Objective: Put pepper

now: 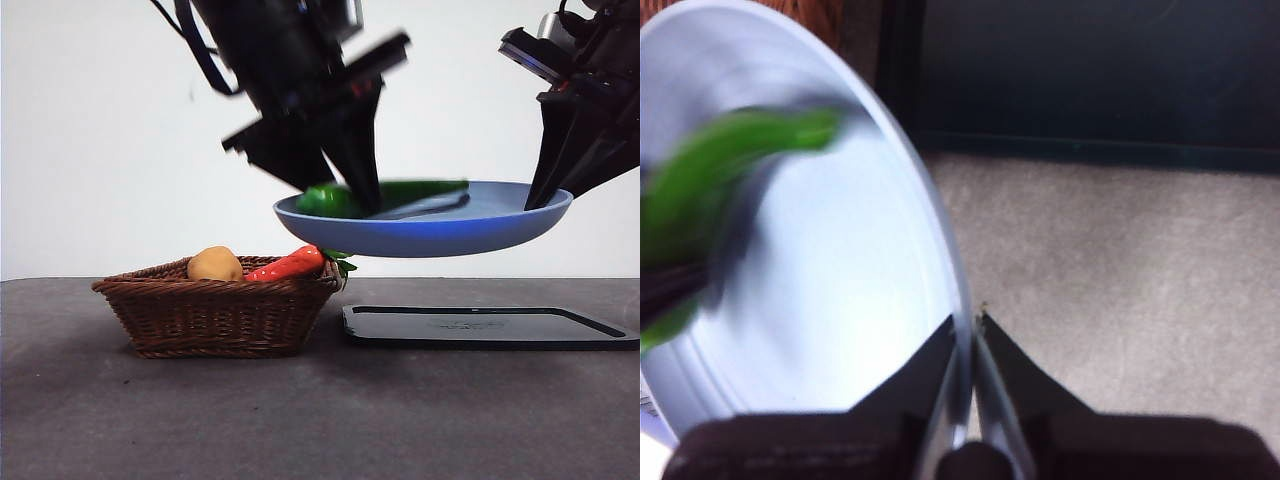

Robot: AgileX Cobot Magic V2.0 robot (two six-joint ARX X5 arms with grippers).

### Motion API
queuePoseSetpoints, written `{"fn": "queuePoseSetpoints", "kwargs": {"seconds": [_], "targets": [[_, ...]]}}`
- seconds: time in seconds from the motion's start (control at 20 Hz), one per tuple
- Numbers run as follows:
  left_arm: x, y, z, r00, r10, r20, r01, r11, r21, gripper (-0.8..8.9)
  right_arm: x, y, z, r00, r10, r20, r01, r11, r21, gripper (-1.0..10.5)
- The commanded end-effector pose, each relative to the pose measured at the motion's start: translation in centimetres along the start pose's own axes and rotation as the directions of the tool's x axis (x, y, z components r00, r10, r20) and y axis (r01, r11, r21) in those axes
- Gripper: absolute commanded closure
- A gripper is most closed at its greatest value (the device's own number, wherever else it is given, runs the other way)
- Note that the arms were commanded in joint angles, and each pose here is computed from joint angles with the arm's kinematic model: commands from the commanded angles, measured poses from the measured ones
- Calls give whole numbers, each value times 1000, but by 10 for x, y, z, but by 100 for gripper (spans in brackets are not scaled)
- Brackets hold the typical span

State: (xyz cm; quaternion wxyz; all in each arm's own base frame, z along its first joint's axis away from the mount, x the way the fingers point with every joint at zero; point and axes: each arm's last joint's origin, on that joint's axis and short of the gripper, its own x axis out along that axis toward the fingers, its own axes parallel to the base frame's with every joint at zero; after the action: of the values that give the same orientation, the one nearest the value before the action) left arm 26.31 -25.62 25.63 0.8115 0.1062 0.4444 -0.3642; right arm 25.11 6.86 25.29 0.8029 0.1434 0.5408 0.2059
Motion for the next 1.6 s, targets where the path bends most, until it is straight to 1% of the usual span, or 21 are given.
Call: {"fn": "queuePoseSetpoints", "kwargs": {"seconds": [0.05,0.15,0.2,0.3,0.35,0.55,0.75,0.85,1.0,1.2,1.3,1.45,1.6], "targets": [[8,-4,3,1000,-7,6,7,1000,22,660,-1,2,5,1000,12,11,-12,1000,5,941],[8,-4,3,1000,-7,6,7,1000,22,657,-1,2,5,1000,12,13,-12,1000,4,941],[8,-4,3,1000,-7,5,7,1000,22,635,-1,2,5,1000,12,13,-12,1000,4,941],[8,-4,3,1000,-7,6,7,1000,23,563,-1,2,5,1000,12,13,-12,1000,4,941],[8,-4,3,1000,-8,6,8,1000,23,546,-1,2,5,1000,12,13,-12,1000,4,941],[1,-5,5,1000,-17,20,17,1000,24,539,-1,2,5,1000,11,13,-11,1000,4,941],[-33,-10,9,996,-24,86,21,999,34,540,-1,2,6,1000,8,17,-8,1000,5,941],[-54,-12,9,991,-28,127,23,999,40,540,-3,-2,8,999,3,38,-4,1000,14,941],[-89,-16,7,982,-33,184,25,999,46,540,-10,-17,15,995,-18,101,11,998,66,941],[-131,-20,1,962,-44,268,29,998,59,540,-9,-49,28,985,-67,157,42,986,159,941],[-149,-22,-3,950,-50,307,31,997,65,540,2,-69,36,982,-88,166,51,975,214,941],[-168,-23,-10,940,-53,337,31,997,70,542,27,-94,46,980,-99,172,49,961,273,941],[-175,-24,-12,938,-54,344,31,997,71,542,53,-112,53,982,-102,158,49,950,309,941]]}}
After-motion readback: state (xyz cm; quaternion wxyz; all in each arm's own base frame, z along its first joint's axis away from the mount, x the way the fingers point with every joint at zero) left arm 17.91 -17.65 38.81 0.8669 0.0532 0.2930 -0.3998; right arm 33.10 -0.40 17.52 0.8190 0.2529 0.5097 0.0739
